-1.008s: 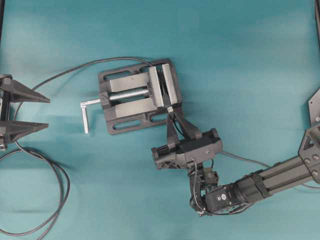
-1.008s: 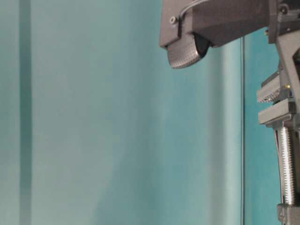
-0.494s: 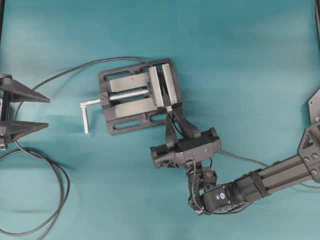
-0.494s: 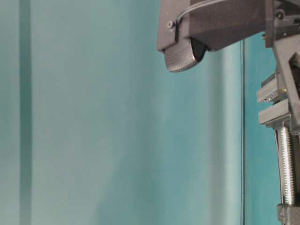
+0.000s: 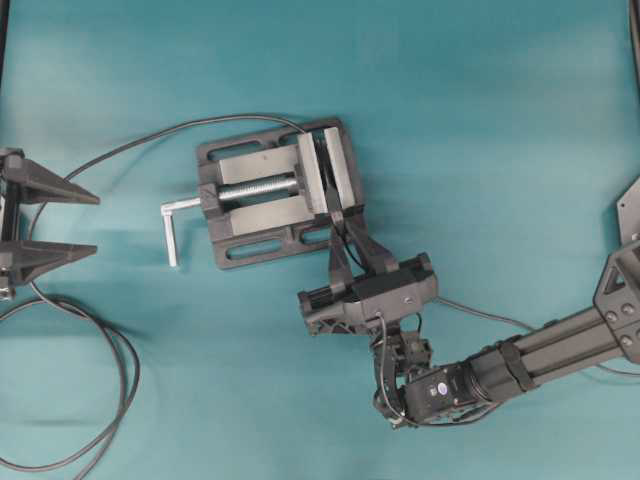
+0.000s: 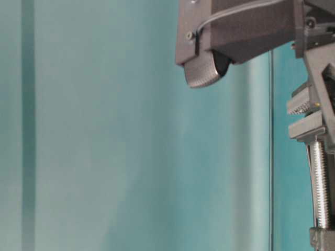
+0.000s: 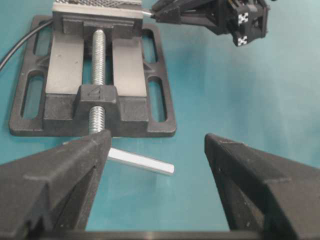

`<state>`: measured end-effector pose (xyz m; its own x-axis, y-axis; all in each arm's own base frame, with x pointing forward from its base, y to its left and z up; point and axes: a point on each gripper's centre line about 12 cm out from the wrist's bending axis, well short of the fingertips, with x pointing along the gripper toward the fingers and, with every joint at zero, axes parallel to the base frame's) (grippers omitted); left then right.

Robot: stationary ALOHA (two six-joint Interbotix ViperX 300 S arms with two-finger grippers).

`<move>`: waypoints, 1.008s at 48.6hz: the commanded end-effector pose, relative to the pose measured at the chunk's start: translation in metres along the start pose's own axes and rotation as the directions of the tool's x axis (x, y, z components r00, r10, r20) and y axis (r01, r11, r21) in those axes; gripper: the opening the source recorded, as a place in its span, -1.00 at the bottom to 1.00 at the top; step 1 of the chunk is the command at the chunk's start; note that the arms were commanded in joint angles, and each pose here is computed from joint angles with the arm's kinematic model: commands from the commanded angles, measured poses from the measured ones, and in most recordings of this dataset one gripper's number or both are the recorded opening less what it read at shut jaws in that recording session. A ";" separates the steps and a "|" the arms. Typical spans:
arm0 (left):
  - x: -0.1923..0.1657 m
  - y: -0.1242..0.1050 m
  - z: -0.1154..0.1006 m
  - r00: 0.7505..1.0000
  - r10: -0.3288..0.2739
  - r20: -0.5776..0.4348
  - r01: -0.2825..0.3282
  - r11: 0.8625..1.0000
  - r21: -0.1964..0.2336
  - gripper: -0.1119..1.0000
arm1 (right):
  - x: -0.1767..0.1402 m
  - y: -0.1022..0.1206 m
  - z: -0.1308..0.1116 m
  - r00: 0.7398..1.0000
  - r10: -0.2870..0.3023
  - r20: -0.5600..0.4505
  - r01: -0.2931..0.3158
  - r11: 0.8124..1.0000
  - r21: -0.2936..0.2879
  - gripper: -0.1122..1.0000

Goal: Insert the USB cable into the fixed female connector.
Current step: 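Push the USB plug down into the port with the right gripper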

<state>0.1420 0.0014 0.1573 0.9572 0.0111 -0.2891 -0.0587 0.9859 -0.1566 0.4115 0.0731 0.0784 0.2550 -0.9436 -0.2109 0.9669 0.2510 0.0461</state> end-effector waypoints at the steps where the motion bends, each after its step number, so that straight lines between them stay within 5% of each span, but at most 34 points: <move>1: 0.001 0.000 0.003 1.000 0.004 0.005 -0.004 1.000 -0.007 0.88 | 0.007 0.006 0.013 1.000 -0.015 -0.005 0.016 0.999 0.037 -0.41; 49: 0.001 0.000 0.003 1.000 0.004 0.002 -0.004 1.000 -0.007 0.88 | 0.027 0.005 0.027 0.998 -0.064 -0.007 0.064 0.996 0.066 -0.41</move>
<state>0.1418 0.0016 0.1567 0.9568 0.0126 -0.2906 -0.0605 0.9858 -0.1565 0.4152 0.0674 0.0796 0.2415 -0.9456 -0.2182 0.9704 0.2371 0.0463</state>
